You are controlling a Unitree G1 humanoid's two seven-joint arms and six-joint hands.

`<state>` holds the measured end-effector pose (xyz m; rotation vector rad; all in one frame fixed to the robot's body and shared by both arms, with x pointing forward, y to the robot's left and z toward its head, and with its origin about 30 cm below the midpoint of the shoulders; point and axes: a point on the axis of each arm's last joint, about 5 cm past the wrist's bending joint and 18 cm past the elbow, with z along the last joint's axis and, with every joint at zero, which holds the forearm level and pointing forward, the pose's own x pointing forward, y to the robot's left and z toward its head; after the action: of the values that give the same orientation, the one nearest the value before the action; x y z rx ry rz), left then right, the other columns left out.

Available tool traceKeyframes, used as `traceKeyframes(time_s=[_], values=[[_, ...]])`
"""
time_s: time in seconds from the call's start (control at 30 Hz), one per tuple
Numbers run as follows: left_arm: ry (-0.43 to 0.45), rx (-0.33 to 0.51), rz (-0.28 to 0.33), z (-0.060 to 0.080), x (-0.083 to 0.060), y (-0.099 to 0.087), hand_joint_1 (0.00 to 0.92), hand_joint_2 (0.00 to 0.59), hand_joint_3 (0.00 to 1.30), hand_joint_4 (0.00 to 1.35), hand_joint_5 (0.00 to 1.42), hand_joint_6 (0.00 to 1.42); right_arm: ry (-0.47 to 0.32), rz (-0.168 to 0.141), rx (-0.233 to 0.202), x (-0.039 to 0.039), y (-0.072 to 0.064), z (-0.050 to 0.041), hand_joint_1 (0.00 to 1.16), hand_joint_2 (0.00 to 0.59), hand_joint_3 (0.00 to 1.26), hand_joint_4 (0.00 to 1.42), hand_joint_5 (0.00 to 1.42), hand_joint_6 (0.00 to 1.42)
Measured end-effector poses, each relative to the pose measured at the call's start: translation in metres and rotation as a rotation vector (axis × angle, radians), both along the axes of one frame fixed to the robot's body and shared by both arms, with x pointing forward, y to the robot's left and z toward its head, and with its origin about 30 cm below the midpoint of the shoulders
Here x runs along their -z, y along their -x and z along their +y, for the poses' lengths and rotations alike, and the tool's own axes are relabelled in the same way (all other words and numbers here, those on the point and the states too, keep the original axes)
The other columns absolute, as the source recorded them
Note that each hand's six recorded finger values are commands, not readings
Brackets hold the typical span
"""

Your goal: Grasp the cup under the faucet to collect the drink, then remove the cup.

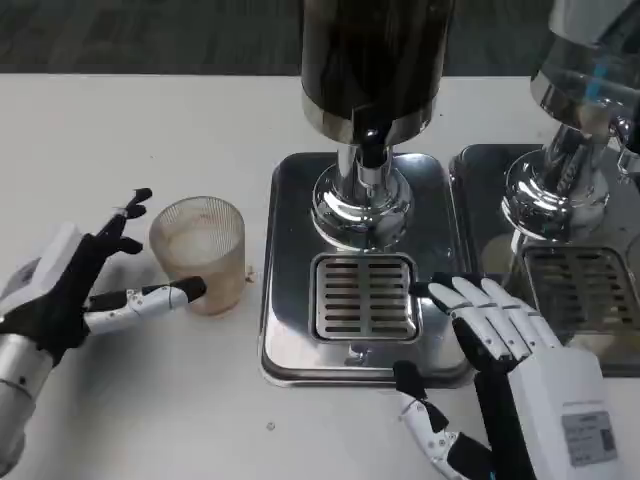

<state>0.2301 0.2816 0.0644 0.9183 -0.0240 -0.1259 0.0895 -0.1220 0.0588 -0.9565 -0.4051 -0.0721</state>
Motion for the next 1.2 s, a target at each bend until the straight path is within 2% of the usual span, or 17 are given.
traceKeyframes(time_s=[0.43, 1.2], values=[[0.017, 0.039, 0.018, -0.014, 0.003, -0.008, 0.340, 0.041, 0.13, 0.15, 0.35, 0.30, -0.013, 0.004, 0.010, 0.0001, 0.000, 0.0002, 0.42, 0.429, 0.33, 0.24, 0.22, 0.25], [0.092, 0.001, 0.008, -0.033, 0.013, -0.009, 0.319, 0.054, 0.12, 0.15, 0.35, 0.31, -0.043, 0.031, 0.037, 0.0016, 0.001, -0.0015, 0.42, 0.429, 0.34, 0.25, 0.24, 0.25]])
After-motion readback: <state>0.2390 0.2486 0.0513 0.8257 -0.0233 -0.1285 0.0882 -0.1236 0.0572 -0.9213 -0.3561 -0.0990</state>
